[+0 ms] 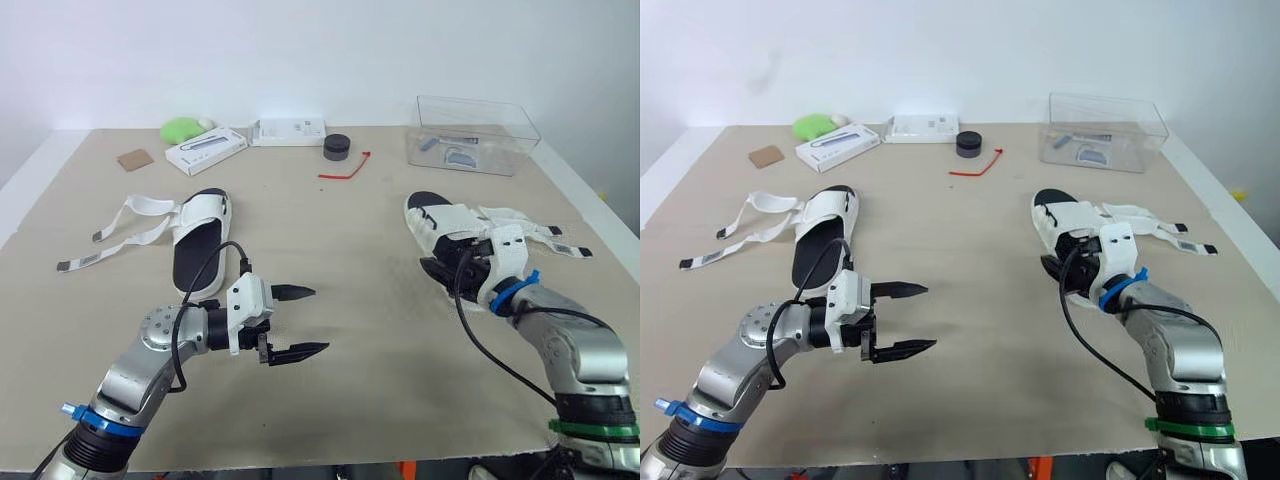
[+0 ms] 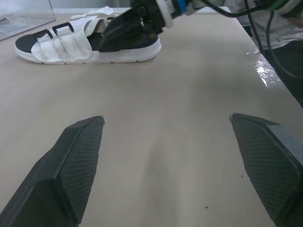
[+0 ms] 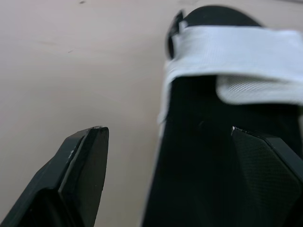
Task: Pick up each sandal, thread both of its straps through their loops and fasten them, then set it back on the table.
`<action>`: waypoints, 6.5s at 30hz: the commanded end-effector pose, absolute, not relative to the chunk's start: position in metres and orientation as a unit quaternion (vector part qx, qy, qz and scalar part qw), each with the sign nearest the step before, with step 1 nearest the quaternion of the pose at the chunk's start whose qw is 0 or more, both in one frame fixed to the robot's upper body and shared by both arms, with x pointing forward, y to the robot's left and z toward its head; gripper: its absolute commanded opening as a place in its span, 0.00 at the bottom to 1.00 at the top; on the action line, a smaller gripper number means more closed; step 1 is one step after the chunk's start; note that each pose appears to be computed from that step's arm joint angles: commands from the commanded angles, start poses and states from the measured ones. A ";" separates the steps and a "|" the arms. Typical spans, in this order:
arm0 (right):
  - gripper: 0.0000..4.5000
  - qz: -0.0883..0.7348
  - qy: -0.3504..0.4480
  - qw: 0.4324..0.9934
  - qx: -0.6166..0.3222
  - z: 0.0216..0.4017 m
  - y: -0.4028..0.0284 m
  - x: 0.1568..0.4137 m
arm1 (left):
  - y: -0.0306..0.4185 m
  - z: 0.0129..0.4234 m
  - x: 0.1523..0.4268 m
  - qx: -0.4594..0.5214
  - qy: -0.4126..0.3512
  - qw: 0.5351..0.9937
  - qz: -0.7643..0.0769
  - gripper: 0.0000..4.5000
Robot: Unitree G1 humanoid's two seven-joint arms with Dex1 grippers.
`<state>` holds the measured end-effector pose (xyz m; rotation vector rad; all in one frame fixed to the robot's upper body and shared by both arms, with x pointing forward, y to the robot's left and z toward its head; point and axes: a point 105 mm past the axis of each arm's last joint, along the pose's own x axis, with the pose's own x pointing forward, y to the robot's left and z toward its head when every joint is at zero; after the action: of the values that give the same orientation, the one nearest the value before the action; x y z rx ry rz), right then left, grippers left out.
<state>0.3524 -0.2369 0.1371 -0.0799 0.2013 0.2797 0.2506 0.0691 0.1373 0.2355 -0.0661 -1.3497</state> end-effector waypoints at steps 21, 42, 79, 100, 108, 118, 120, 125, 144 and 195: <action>0.01 0.169 0.062 0.981 -0.072 0.138 -0.209 0.381 | 0.074 0.130 0.245 0.111 -0.043 0.790 -0.602 1.00; 0.01 0.707 0.081 0.652 -0.261 0.124 -0.135 0.239 | 0.105 0.152 0.251 0.150 -0.041 0.775 -0.613 1.00; 0.99 0.724 0.060 0.650 -0.225 0.150 -0.142 0.263 | 0.104 0.143 0.262 0.175 -0.011 0.760 -0.625 1.00; 1.00 0.439 0.330 0.821 0.157 0.162 -0.138 0.360 | 0.098 0.130 0.269 0.227 0.009 0.714 -0.662 0.01; 1.00 0.388 0.324 0.821 0.266 0.167 -0.120 0.401 | 0.097 0.129 0.268 0.226 0.003 0.718 -0.658 0.01; 1.00 0.337 0.289 0.834 0.326 0.175 -0.107 0.431 | 0.095 0.125 0.264 0.223 -0.001 0.726 -0.651 0.01; 1.00 0.342 0.290 0.834 0.323 0.175 -0.103 0.431 | 0.094 0.125 0.264 0.222 -0.002 0.729 -0.647 0.01; 0.63 0.361 0.308 0.828 0.298 0.170 -0.094 0.427 | 0.094 0.125 0.264 0.220 -0.003 0.733 -0.644 0.00; 0.01 0.516 0.051 0.855 -0.004 0.230 -0.092 0.416 | 0.092 0.122 0.266 0.218 -0.005 0.735 -0.642 0.00; 0.98 0.556 0.008 0.809 -0.192 0.202 -0.157 0.301 | 0.103 0.125 0.283 0.219 0.007 0.740 -0.636 0.00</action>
<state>0.3100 -0.1709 0.1737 -0.6118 -0.0201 1.1569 0.2823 0.1009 0.1187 0.4708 0.0329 -1.3930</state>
